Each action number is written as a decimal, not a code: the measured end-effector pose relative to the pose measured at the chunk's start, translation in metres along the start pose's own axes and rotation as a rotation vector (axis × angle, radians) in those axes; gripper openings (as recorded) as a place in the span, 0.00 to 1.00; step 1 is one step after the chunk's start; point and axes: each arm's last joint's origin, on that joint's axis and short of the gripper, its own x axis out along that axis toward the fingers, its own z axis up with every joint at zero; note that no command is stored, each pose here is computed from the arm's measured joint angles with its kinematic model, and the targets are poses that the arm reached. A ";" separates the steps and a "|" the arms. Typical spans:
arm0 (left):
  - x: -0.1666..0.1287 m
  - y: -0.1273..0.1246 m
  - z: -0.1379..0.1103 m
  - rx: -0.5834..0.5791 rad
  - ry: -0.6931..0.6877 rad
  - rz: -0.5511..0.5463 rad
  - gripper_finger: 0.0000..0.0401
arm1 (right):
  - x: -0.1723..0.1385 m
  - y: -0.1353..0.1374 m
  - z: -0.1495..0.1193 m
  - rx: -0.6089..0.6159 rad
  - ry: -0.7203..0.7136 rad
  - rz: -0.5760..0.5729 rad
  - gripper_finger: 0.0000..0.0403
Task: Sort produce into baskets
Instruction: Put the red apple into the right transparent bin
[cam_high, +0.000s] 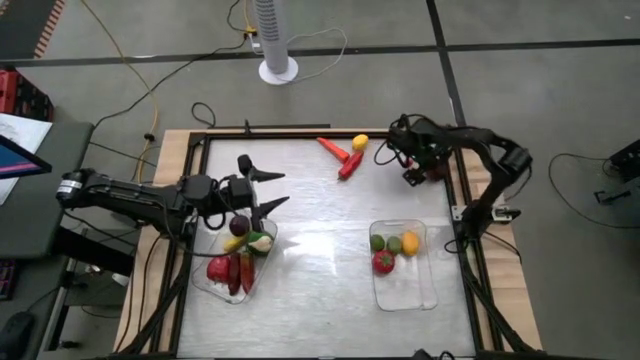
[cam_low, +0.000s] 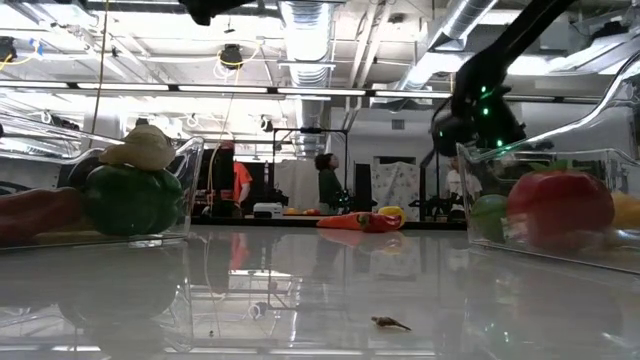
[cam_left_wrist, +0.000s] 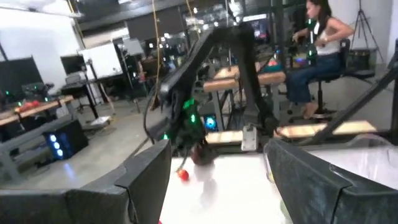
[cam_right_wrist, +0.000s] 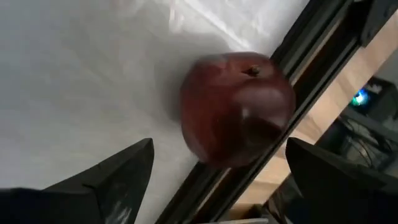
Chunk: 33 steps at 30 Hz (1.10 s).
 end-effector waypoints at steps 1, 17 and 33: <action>-0.001 0.000 0.001 0.005 -0.007 0.000 0.63 | 0.004 0.000 0.002 -0.002 0.017 -0.007 0.97; -0.010 -0.003 0.011 -0.076 -0.069 -0.095 0.63 | 0.020 0.031 0.019 -0.151 0.062 -0.152 0.75; -0.010 -0.003 0.007 -0.098 -0.030 -0.094 0.63 | -0.122 0.066 -0.167 -0.203 -0.726 0.337 0.77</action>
